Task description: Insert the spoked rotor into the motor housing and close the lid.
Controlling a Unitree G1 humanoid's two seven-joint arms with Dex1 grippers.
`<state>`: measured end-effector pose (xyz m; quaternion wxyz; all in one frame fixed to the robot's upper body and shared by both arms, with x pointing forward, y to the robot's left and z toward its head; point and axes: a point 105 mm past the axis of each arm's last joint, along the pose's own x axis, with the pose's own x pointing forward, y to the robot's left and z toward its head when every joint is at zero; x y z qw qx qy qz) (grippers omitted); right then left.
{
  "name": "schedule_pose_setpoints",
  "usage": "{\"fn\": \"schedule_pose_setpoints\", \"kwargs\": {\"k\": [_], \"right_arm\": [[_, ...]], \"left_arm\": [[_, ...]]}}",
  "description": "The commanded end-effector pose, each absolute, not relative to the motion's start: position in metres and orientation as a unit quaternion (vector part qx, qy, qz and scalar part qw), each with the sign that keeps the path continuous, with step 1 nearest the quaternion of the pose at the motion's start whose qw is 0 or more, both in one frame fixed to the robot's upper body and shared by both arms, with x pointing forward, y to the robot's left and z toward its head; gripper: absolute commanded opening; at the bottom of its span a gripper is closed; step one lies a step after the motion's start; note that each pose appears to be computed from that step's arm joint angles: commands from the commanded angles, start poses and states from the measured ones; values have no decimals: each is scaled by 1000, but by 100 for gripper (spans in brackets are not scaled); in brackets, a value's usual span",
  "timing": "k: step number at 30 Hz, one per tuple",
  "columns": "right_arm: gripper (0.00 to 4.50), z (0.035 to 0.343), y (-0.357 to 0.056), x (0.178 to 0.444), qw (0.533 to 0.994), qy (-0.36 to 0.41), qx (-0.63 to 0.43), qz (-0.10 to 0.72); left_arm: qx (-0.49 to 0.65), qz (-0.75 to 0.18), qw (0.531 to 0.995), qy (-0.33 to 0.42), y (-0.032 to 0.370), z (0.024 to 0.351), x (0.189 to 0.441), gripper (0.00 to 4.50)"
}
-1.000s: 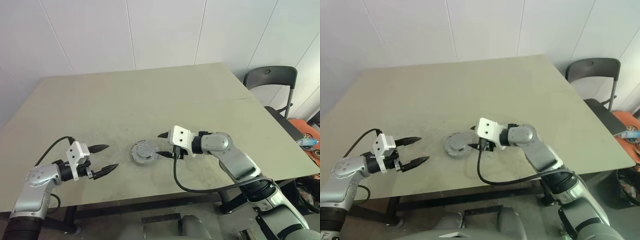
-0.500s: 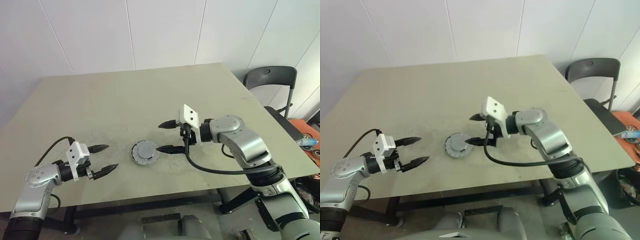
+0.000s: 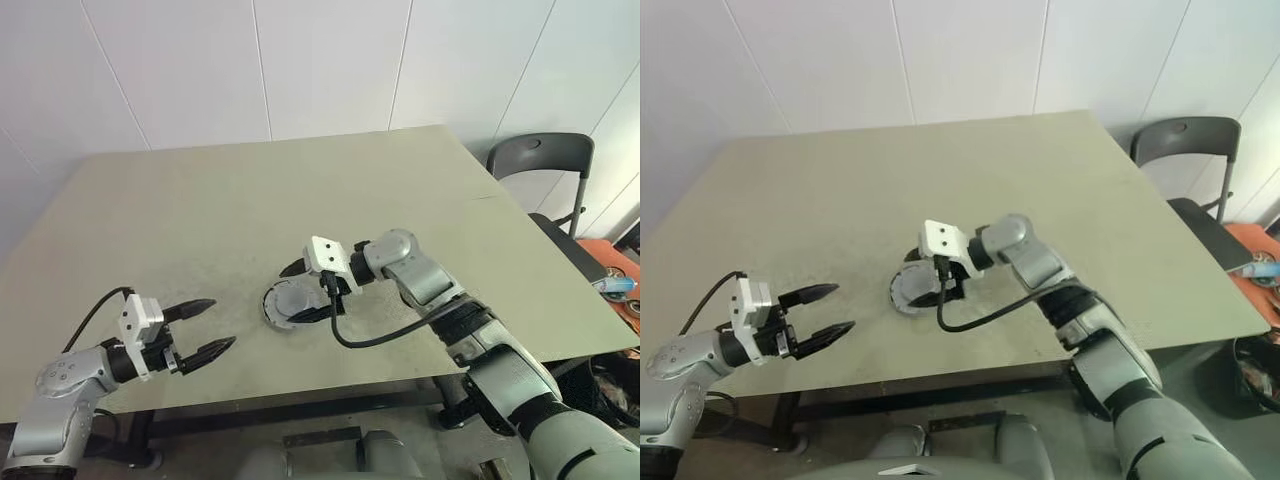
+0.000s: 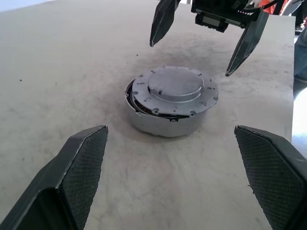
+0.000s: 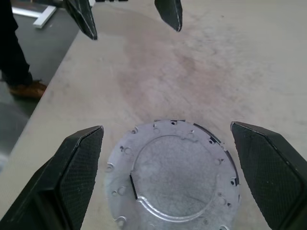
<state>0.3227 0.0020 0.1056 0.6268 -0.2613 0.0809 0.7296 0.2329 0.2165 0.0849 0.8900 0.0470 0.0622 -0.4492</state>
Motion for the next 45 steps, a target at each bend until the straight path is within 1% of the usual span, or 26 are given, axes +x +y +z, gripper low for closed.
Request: {"fn": "schedule_pose_setpoints", "kwargs": {"k": [1, 5, 11, 15, 19, 27, 28, 29, 31, 37, 40, 45], "right_arm": [[446, 109, 5, 328, 606, 69, -294, 736], [446, 108, 8, 333, 597, 66, -301, 741], [446, 98, 6, 338, 592, 78, -310, 740], [446, 93, 6, 341, 598, 91, -305, 736], [446, 94, 10, 344, 614, 100, -277, 733], [446, 91, 13, 345, 612, 120, -262, 736], [409, 91, 13, 345, 613, 121, -262, 736], [397, 91, 13, 345, 613, 121, -263, 735], [333, 91, 14, 345, 610, 123, -260, 738], [328, 100, 19, 346, 611, 114, -251, 742], [328, 110, 23, 346, 617, 110, -219, 748], [328, 119, 27, 348, 624, 108, -203, 747]], "left_arm": [[59, -451, 889, 42, 212, 96, 231, 450], [56, -447, 891, 45, 210, 95, 228, 450], [54, -442, 894, 46, 210, 96, 224, 450], [55, -438, 896, 47, 211, 97, 223, 450], [55, -435, 898, 45, 213, 100, 225, 450], [59, -436, 897, 42, 213, 102, 228, 450], [60, -436, 897, 42, 213, 102, 228, 450], [60, -436, 897, 42, 213, 102, 228, 450], [61, -435, 897, 42, 213, 102, 228, 450], [62, -434, 898, 41, 213, 103, 228, 450], [61, -433, 898, 41, 213, 103, 228, 450], [60, -432, 899, 41, 213, 102, 228, 450]]}}
